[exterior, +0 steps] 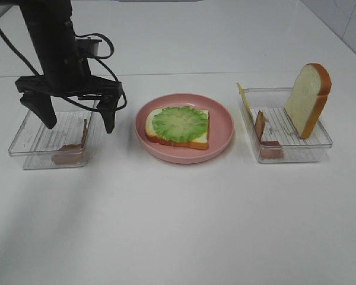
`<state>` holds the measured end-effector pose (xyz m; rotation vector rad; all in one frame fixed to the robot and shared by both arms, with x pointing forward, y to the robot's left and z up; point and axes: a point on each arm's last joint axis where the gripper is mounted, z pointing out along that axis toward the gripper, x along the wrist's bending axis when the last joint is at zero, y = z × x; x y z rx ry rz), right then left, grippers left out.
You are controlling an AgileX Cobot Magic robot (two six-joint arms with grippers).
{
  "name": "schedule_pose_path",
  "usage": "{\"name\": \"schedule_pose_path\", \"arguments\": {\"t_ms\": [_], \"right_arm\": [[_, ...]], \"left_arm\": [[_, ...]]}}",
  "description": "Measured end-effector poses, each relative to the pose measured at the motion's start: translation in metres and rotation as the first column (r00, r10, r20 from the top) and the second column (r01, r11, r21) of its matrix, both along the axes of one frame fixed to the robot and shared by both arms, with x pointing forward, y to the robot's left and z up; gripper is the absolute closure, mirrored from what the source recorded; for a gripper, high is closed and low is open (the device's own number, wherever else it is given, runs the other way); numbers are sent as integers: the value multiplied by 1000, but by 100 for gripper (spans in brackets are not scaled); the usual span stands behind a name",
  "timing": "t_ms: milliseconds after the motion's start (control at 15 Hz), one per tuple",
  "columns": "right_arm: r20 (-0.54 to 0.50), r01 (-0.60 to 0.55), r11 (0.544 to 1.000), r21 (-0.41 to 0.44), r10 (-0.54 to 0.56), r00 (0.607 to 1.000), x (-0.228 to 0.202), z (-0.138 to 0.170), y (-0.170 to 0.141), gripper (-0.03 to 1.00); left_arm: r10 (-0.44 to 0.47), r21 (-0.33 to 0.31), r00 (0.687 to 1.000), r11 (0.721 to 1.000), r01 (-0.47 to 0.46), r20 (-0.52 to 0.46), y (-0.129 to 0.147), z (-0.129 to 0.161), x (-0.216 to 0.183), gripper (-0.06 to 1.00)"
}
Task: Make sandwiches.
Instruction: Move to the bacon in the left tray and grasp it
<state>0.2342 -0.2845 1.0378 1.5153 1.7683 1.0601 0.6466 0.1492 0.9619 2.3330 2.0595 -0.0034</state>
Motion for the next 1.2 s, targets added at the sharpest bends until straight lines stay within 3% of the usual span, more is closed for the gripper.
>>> {"name": "schedule_pose_path", "arguments": {"t_ms": [800,1133,1200], "right_arm": [[0,0,1000,0,0,1000,0,0,0,12],[0,0,1000,0,0,1000,0,0,0,12],[0,0,1000,0,0,1000,0,0,0,12]], "left_arm": [[-1,30,999,1000,2,-36,-2,-23,3,-2],[-1,31,999,1000,2,-37,-2,-23,3,45],[-1,31,999,1000,2,-37,-2,-23,3,47]]}}
